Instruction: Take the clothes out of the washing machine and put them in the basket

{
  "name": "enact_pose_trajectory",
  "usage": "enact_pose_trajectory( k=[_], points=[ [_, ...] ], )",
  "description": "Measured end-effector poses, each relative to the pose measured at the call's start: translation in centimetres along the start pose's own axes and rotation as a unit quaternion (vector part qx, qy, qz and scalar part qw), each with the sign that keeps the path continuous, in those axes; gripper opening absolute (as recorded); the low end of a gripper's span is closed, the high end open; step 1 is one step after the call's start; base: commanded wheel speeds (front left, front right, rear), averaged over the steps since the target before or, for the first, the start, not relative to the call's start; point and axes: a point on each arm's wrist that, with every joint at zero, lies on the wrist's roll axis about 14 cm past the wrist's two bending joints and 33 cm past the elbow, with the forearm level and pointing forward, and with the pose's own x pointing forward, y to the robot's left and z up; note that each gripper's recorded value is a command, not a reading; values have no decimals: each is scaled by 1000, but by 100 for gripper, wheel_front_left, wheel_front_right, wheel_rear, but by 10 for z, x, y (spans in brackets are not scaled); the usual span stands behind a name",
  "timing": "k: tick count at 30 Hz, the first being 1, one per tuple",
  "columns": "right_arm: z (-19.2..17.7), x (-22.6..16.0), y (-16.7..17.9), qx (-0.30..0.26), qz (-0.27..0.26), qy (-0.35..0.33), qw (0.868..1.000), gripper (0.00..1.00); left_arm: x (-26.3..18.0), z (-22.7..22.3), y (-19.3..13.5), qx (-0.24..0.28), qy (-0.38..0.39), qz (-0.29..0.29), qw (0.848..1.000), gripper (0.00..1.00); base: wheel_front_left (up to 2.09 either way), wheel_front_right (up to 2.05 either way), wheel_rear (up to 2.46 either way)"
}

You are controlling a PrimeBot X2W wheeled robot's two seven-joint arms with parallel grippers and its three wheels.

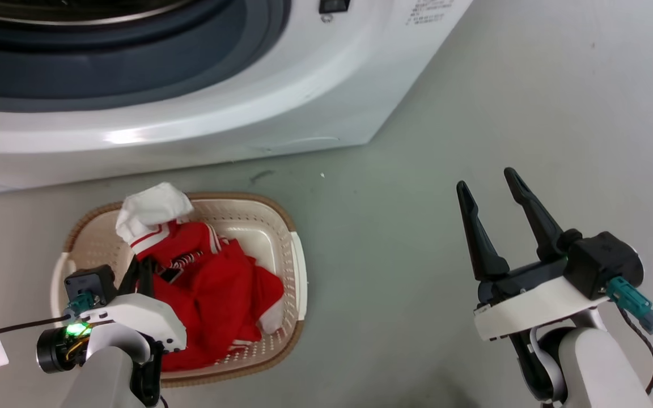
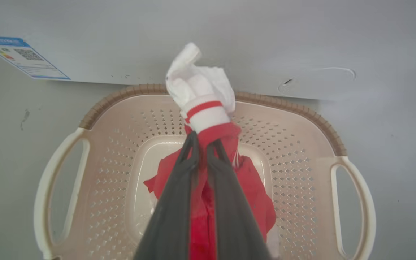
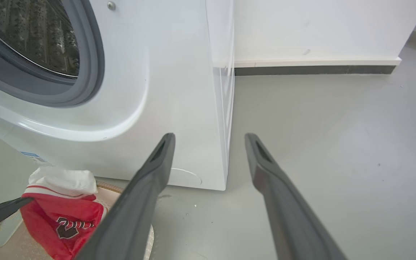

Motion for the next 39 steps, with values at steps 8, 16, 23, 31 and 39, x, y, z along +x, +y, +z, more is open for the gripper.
enact_pose_trajectory(
  k=[8, 16, 23, 31, 39],
  points=[
    [-28, 4, -18, 0, -22, 30, 999, 100, 23, -67, -3, 7, 102, 0, 995, 0, 0, 0, 0],
    [-44, 3, -30, 0, -39, 49, 998, 100, 21, -123, -4, 26, 192, -4, 981, 0, 0, 0, 0],
    [-45, 0, -32, 2, -42, 50, 998, 100, 8, -142, -7, 12, 236, 3, 972, 100, 0, 0, 0],
    [-16, -6, -24, 4, -33, 11, 999, 100, -6, -112, -15, -8, 209, -4, 978, 100, 0, 0, 0],
    [22, -27, -13, 3, -26, -32, 999, 100, -26, -51, -19, -9, 124, -15, 992, 100, 0, 0, 0]
  ],
)
